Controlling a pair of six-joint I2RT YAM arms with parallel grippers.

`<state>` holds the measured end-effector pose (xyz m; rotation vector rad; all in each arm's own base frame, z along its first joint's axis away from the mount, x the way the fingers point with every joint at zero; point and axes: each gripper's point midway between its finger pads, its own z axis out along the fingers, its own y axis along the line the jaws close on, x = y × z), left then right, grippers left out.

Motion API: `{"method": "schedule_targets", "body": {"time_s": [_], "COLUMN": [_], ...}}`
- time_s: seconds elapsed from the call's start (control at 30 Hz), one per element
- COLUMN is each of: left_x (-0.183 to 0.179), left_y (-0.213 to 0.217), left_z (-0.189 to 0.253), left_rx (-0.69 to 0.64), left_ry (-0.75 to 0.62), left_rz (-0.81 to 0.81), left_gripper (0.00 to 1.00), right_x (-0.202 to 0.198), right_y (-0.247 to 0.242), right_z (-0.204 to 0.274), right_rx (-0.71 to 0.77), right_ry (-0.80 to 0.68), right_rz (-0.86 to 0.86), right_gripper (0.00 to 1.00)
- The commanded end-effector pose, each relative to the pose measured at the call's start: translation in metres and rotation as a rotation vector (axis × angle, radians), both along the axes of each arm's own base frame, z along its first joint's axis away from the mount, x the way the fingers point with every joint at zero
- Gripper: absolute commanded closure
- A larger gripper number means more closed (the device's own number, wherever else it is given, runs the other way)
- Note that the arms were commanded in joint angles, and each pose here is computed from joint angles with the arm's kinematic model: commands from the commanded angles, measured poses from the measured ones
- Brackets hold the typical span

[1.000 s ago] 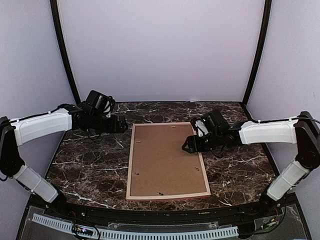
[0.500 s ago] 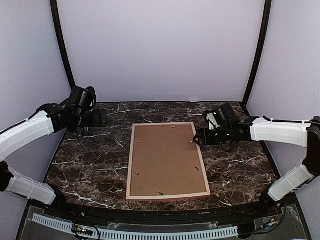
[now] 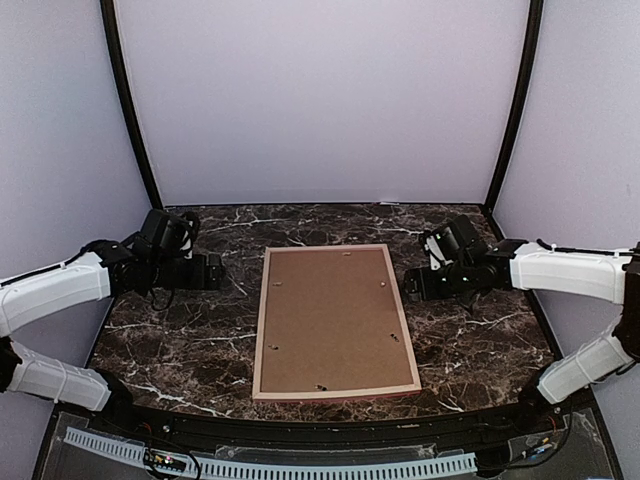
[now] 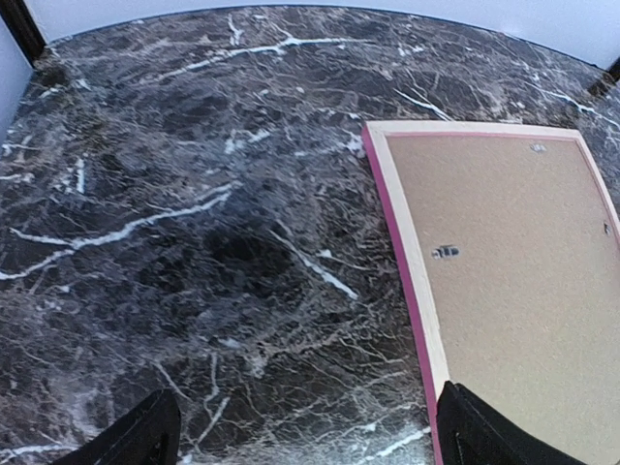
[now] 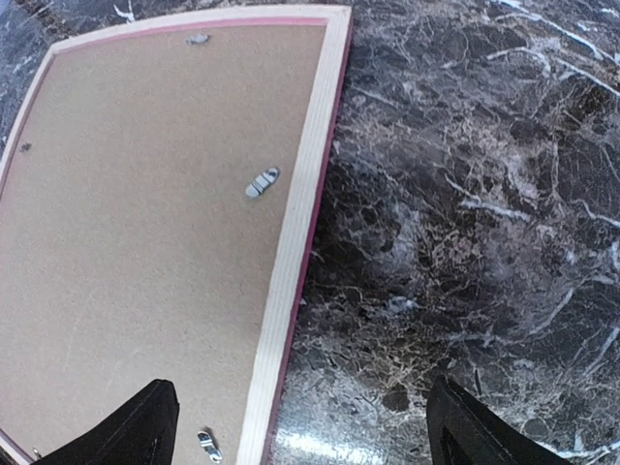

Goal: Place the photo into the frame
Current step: Hold the photo frame at the center of the board.

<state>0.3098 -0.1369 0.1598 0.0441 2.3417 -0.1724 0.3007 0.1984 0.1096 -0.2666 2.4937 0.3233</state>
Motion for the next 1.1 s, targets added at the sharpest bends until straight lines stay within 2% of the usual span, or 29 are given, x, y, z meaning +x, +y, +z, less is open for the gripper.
{"method": "schedule_targets", "body": {"time_s": [0.0, 0.27, 0.4, 0.87, 1.07], "left_x": [-0.008, -0.023, -0.025, -0.007, -0.003], "left_y": [-0.032, -0.066, -0.078, -0.118, -0.121], "left_z": [-0.007, -0.020, -0.035, -0.083, -0.100], "left_rx": [-0.149, -0.194, -0.165, -0.039, 0.006], "left_ry": [0.013, 0.038, 0.075, 0.207, 0.261], "left_rz": [-0.104, -0.214, -0.239, -0.299, -0.293], "left_gripper": [0.05, 0.06, 0.18, 0.33, 0.42], "right_x": [-0.015, -0.054, -0.064, -0.070, -0.068], "right_y": [-0.014, 0.003, 0.010, 0.022, 0.022], "right_z": [-0.021, -0.047, -0.054, -0.063, -0.066], "right_rx": [-0.051, 0.059, 0.070, 0.077, 0.064], "right_ry": [0.055, 0.186, 0.211, 0.232, 0.239], "right_rz": [0.004, 0.104, 0.131, 0.166, 0.167], "right_gripper": [0.11, 0.14, 0.14, 0.18, 0.20]}}
